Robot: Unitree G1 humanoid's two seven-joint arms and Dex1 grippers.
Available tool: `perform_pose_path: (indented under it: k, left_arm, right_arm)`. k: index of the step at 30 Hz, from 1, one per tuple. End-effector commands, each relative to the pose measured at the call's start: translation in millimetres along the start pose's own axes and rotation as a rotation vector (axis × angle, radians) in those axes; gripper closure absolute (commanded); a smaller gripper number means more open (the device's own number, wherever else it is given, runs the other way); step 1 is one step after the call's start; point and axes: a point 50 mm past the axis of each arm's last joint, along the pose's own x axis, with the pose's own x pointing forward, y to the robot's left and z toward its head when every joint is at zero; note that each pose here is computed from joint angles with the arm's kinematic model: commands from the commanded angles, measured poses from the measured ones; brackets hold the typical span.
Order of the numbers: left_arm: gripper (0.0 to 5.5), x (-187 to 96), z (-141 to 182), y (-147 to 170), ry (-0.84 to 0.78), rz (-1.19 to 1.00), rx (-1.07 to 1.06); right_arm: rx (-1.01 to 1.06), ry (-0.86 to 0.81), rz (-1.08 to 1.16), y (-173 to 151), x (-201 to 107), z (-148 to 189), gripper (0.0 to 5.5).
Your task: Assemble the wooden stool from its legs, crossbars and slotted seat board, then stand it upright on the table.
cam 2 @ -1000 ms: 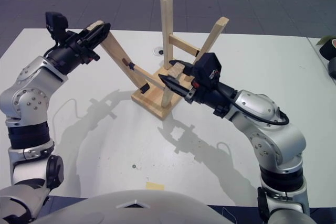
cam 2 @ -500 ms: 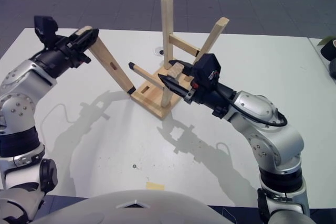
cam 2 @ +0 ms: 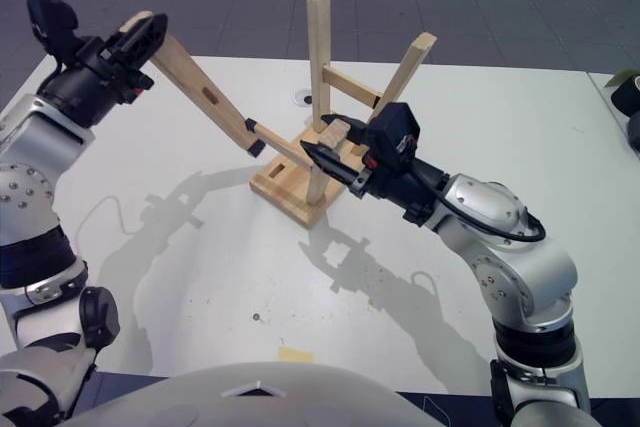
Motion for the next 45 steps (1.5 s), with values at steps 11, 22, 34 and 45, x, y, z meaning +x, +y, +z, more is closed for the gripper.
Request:
perform_pose_path:
  k: [11,22,34,45]
  left_arm:
    - [4.48,10.9,-29.7,4.6,0.070,0.020,-0.058]
    - [4.48,10.3,-27.7,8.8,0.118,-0.004,0.073]
    - [4.48,10.5,-37.0,2.2,0.166,-0.038,0.104]
    - [4.48,12.8,-35.7,-7.1,0.164,-0.064,0.141]
  right_arm:
    - [0.109,0.164,-0.016,0.4,-2.2,-32.9,3.45]
    - [0.112,0.159,-0.015,2.0,-1.1,-33.2,3.45]
    - [0.114,0.158,-0.012,3.4,0.3,-34.0,3.45]
    - [0.112,0.155,-0.012,4.3,2.5,-33.0,3.45]
